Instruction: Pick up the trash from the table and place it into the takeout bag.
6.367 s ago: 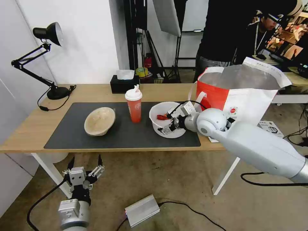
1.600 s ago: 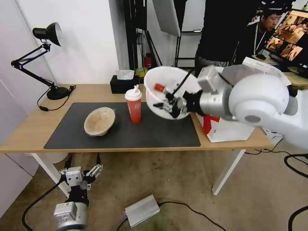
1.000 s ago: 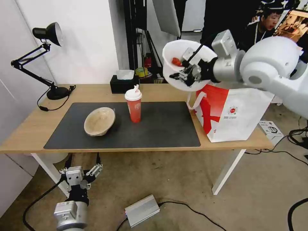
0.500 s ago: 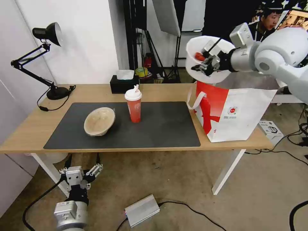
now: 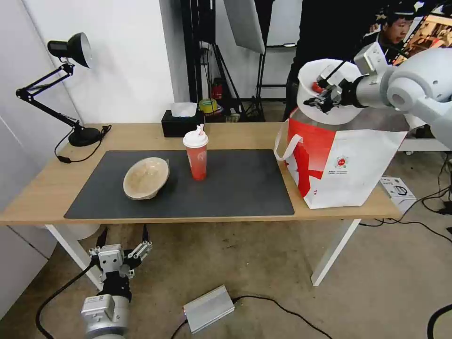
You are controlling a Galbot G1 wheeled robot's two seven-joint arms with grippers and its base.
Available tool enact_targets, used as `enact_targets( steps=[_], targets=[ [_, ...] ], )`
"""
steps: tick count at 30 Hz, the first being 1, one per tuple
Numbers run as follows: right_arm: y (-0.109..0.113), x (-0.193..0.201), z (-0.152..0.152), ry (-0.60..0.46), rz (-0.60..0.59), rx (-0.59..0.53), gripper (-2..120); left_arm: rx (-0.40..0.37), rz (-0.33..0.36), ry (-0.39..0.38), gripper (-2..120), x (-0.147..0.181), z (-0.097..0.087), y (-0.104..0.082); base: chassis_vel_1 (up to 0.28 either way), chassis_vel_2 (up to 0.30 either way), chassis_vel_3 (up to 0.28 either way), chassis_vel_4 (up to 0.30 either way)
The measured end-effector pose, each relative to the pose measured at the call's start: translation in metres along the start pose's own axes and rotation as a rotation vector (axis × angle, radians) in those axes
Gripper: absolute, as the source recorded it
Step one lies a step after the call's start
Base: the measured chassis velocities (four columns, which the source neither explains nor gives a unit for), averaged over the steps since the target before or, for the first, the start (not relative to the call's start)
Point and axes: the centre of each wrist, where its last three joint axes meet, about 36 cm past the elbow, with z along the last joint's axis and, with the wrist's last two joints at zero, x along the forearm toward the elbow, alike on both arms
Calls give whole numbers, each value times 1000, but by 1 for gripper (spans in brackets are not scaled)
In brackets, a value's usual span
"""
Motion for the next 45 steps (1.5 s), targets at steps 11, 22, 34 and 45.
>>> enact_targets(
  steps=[11,22,34,45],
  targets=[
    [-3,2,19,29,10,-4,0,0,-1,-2,100,0,-1,0,0,0,0,0],
    [-1,16,35,42,3,-2,0,4,3,-3,100,0,-1,-3,0,0,0,0],
    [3,25,41,42,-9,3,0,6,7,0,100,-1,0,-5,0,0,0,0],
    [5,28,36,30,-14,10,0,9,13,7,100,-2,3,-7,0,0,0,0]
  ],
)
